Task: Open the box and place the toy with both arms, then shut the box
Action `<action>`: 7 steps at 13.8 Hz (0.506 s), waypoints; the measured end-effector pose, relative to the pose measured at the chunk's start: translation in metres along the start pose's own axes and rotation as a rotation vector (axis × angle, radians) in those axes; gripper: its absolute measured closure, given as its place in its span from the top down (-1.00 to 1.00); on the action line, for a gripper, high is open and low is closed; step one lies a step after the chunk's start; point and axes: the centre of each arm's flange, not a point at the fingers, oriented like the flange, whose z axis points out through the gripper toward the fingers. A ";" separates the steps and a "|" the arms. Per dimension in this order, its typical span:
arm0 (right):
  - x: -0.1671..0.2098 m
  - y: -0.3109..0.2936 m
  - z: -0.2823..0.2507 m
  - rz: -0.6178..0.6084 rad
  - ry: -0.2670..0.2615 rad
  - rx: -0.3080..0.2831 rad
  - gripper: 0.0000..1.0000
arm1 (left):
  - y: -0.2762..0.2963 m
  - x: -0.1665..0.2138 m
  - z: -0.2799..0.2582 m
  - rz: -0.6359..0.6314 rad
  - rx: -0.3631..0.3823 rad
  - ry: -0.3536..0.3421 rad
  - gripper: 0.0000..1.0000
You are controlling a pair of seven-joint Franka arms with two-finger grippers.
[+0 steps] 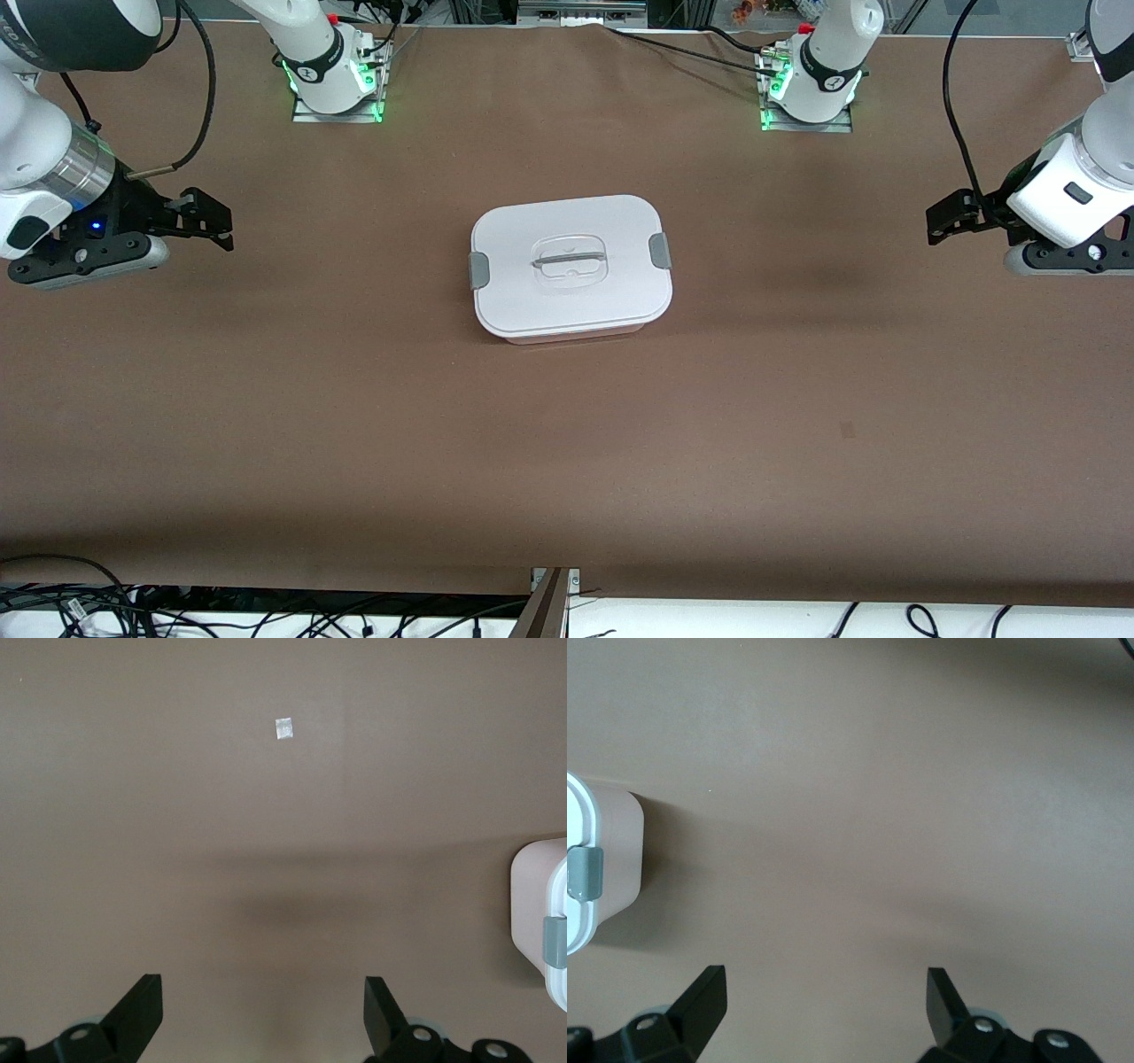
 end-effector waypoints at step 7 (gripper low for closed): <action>0.000 0.000 0.000 0.001 0.000 0.000 1.00 | -0.028 0.002 0.007 -0.077 -0.101 -0.023 1.00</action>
